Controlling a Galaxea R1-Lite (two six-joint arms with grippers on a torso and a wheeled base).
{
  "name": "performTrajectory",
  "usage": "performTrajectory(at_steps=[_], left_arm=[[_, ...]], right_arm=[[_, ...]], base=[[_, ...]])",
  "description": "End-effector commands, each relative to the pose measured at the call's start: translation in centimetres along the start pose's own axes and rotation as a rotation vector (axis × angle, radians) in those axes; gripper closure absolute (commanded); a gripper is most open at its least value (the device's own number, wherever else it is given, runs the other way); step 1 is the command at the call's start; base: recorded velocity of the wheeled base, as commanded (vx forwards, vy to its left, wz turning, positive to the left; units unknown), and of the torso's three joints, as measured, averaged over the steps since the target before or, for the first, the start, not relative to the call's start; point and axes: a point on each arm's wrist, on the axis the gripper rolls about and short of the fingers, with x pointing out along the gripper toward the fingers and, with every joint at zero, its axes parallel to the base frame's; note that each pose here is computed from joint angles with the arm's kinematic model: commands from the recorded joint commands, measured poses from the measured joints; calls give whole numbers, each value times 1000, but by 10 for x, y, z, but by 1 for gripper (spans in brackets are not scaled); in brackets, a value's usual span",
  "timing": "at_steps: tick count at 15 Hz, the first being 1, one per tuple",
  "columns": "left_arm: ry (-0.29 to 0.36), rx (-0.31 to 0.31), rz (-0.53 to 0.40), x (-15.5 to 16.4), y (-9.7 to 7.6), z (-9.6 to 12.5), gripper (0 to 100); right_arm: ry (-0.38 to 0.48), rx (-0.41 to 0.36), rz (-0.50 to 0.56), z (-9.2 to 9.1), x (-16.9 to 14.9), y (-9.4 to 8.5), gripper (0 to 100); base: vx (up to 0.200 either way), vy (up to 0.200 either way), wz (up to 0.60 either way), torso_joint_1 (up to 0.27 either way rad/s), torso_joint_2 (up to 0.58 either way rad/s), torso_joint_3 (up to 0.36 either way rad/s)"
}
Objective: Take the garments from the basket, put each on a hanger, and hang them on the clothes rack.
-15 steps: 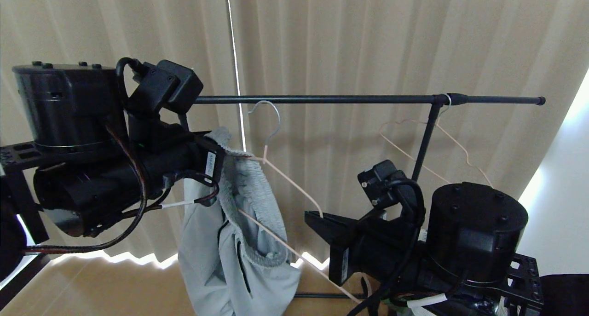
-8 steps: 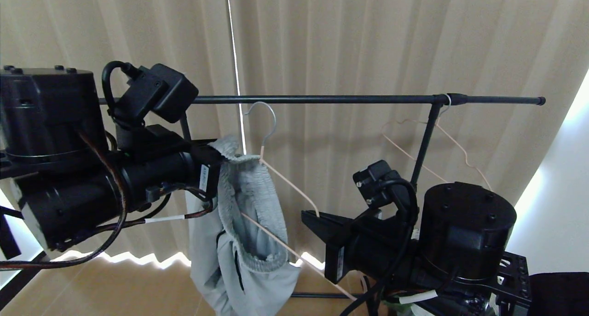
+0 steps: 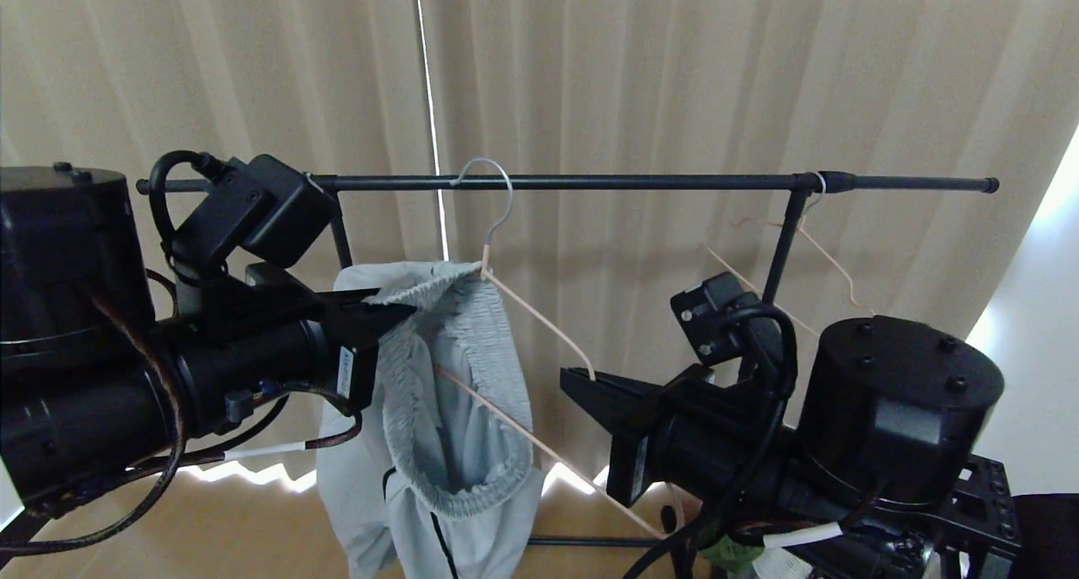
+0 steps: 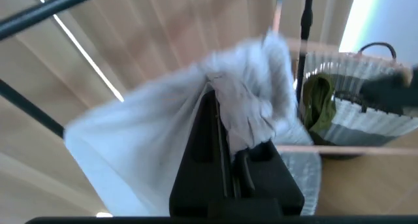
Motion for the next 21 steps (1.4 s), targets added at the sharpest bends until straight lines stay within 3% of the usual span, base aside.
performTrajectory(at_steps=[1, 9, 10, 14, 17, 19, 21], left_arm=[[13, 1, -2, -2, -1, -5, 100], [38, 69, -52, -6, -12, -16, 100], [34, 88, -67, -8, -16, -16, 0], [18, 164, -70, -23, -16, -21, 0], [-11, 160, -49, -40, -13, -22, 0], [-27, 161, -24, -49, -9, -22, 0], [-22, 207, 31, -50, 0, -22, 0]], right_arm=[[-35, 5, 13, 9, -8, 3, 100], [-78, 4, 78, 16, -12, 7, 100], [-81, 4, 79, 17, -12, 7, 100], [-105, 1, 84, 19, -14, 7, 100], [-117, -31, 78, 22, -19, 6, 100], [-124, -61, 45, 25, -26, -5, 100], [-114, -82, 14, 23, -30, -19, 100]], base=[[0, 0, 0, 0, 0, 0], [0, 0, 0, 0, 0, 0], [0, 0, 0, 0, 0, 0], [0, 0, 0, 0, 0, 0], [0, 0, 0, 0, 0, 0], [0, 0, 0, 0, 0, 0], [0, 0, 0, 0, 0, 0]])
